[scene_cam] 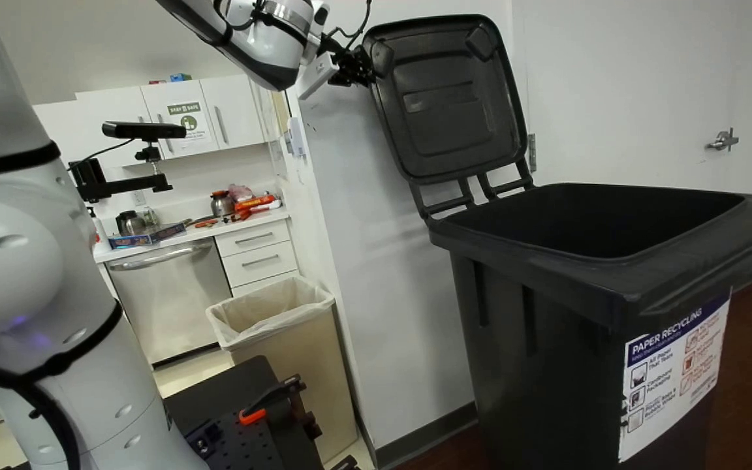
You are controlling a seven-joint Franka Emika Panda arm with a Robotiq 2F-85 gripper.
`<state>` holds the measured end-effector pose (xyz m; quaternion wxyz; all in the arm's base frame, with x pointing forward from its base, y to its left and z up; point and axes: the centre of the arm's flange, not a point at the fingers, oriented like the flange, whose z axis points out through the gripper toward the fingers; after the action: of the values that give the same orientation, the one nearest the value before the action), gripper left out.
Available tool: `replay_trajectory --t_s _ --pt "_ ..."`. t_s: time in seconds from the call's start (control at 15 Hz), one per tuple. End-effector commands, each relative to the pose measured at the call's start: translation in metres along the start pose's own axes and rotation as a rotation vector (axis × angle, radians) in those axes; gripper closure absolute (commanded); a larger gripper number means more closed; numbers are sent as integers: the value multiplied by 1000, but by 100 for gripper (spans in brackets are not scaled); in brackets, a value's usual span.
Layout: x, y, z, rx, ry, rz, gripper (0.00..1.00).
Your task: Close the lid of the black bin.
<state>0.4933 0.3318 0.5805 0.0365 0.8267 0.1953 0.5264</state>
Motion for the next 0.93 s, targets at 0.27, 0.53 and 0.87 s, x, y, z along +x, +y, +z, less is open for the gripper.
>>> replay_trajectory --t_s 0.27,0.53,0.87 --pt "-55 88 -52 -162 28 177 94" --pt "-79 123 -60 -212 31 280 94" --pt "-104 148 -64 -246 36 382 94"
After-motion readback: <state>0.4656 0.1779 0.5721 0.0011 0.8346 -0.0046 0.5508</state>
